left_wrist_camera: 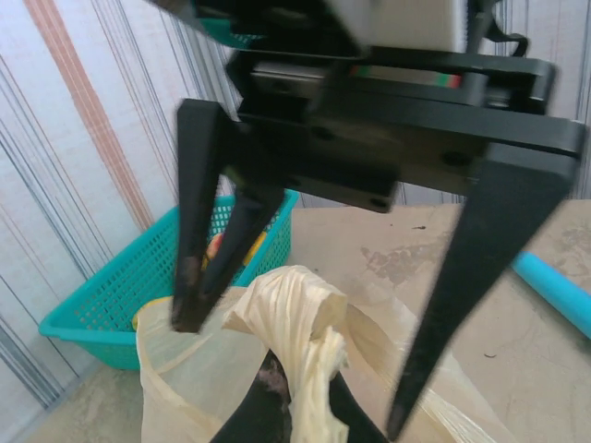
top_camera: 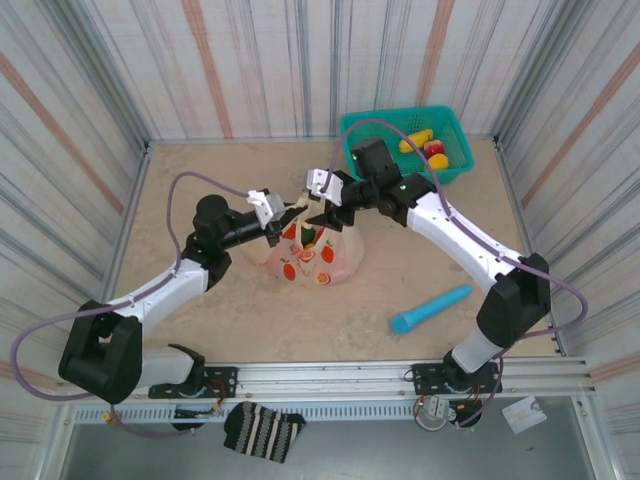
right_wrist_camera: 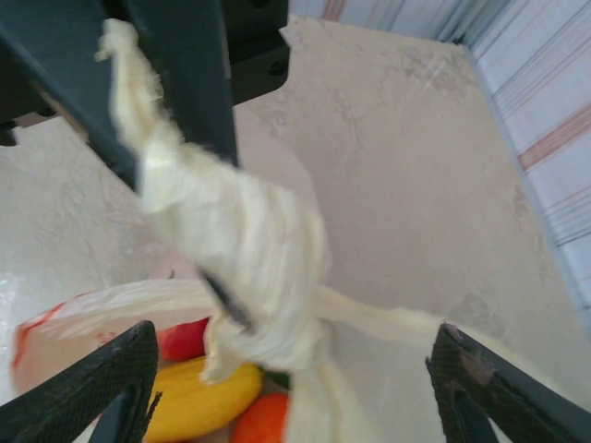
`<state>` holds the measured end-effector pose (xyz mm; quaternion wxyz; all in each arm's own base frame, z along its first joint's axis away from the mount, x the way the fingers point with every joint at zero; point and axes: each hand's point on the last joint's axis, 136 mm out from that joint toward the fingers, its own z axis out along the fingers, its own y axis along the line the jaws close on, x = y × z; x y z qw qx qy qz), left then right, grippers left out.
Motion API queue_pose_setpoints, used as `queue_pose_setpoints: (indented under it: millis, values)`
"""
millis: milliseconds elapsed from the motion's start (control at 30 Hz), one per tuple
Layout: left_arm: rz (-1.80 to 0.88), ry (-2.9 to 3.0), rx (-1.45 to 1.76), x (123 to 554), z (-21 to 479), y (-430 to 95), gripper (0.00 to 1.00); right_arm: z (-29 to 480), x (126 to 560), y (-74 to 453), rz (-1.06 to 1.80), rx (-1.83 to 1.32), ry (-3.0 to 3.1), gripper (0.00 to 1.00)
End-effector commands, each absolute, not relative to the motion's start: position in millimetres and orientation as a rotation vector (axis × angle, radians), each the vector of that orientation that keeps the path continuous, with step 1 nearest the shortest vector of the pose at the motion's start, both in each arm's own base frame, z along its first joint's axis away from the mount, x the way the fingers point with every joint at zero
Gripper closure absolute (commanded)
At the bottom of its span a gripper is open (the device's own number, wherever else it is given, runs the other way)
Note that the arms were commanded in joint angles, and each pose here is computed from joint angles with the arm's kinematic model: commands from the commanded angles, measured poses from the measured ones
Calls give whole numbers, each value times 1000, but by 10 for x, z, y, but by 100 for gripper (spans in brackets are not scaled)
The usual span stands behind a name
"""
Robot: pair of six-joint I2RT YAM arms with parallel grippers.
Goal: Place the fake fruits into the plastic bag and tie a complex knot
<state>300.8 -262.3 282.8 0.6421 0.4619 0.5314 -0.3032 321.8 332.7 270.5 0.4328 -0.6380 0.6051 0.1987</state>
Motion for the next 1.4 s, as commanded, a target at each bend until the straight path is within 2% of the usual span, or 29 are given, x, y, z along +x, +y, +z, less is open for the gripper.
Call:
queue_pose_setpoints:
  millis: [0,200,400,433,500,567,767,800,833,867,1033,1233,1367]
  values:
    - [-687,1175,1086,2934,2884,-2613,100,2743,3157,3371,561,-1668,1465,27]
    - [-683,1177,1094,2940,2869,-2618,100,2608,3057,3389,674,-1750,1559,55]
    - [-688,1173,1099,2933,2878,-2625,100,2617,3002,3432,753,-1745,1575,60]
    - [-689,1172,1099,2933,2883,-2626,100,2629,3006,3441,758,-1740,1570,65]
    - [-696,1170,1103,2925,2884,-2632,100,2635,3011,3466,764,-1741,1557,82]
    - [-698,1172,1103,2921,2883,-2631,100,2646,3020,3477,766,-1735,1551,94]
    - [-702,1168,1108,2885,2888,-2639,100,2692,3061,3485,772,-1688,1520,100]
    - [-704,1168,1108,2880,2889,-2639,100,2705,3089,3482,773,-1665,1514,99]
    - [-706,1167,1108,2875,2895,-2640,100,2728,3108,3485,773,-1641,1507,89]
    - [-710,1166,1112,2863,2890,-2649,100,2743,3128,3490,772,-1619,1497,85]
    - [-719,1165,1119,2843,2883,-2666,100,2839,3113,3512,828,-1567,1456,82]
    - [-725,1168,1122,2838,2875,-2678,100,2863,3077,3531,899,-1549,1444,88]
    - [-724,1174,1121,2834,2876,-2677,100,2866,3059,3511,911,-1550,1431,100]
